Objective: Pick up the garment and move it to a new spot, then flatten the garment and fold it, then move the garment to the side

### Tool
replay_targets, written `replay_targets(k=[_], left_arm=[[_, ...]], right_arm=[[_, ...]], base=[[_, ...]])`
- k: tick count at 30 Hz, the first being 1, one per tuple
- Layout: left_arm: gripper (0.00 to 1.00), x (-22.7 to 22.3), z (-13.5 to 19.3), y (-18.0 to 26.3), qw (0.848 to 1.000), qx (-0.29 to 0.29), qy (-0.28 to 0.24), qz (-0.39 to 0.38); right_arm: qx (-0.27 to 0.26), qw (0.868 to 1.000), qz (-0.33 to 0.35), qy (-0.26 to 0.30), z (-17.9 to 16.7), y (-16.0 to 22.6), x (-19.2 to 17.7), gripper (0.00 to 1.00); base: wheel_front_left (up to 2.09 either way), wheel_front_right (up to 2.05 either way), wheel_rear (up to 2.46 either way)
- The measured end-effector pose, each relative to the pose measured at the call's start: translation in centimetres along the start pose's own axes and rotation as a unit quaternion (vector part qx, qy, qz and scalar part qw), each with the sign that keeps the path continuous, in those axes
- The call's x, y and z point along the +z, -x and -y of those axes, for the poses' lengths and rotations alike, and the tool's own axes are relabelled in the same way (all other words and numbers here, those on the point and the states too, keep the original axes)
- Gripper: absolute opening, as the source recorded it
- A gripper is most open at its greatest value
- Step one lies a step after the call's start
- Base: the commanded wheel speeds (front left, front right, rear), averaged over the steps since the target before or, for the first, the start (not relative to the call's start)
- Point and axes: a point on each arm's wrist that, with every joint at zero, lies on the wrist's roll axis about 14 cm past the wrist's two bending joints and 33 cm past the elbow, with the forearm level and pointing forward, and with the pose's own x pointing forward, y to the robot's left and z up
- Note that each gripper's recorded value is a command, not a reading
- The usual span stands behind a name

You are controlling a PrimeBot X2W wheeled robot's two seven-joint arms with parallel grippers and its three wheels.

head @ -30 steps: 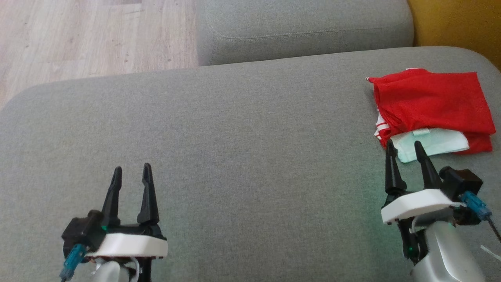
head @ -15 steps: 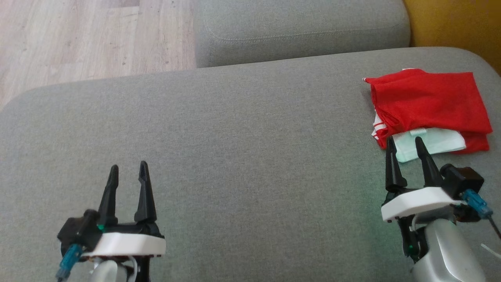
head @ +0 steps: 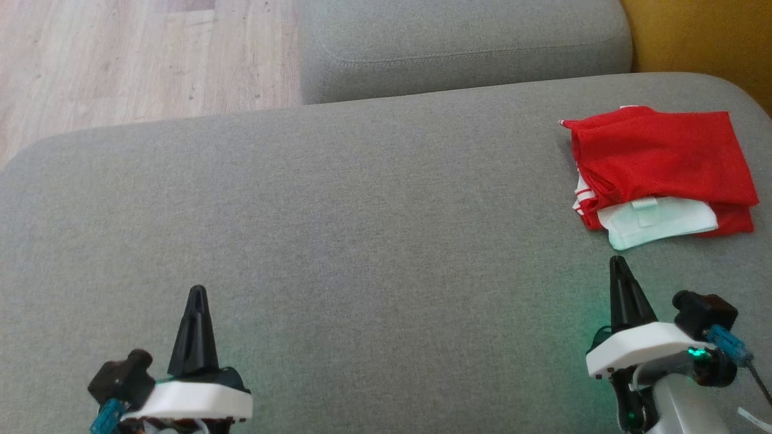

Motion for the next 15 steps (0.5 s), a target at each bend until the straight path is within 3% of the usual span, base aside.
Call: replay_targets(k=[15], left_arm=[[0.00, -0.11, -0.75, 0.07, 0.997, 0.021, 0.073, -0.007]], right_arm=[[-0.014, 0.996, 0.009, -0.083, 0.35, -0.24, 0.84, 0.00]], base=[[0.00, 0.00, 0.00]])
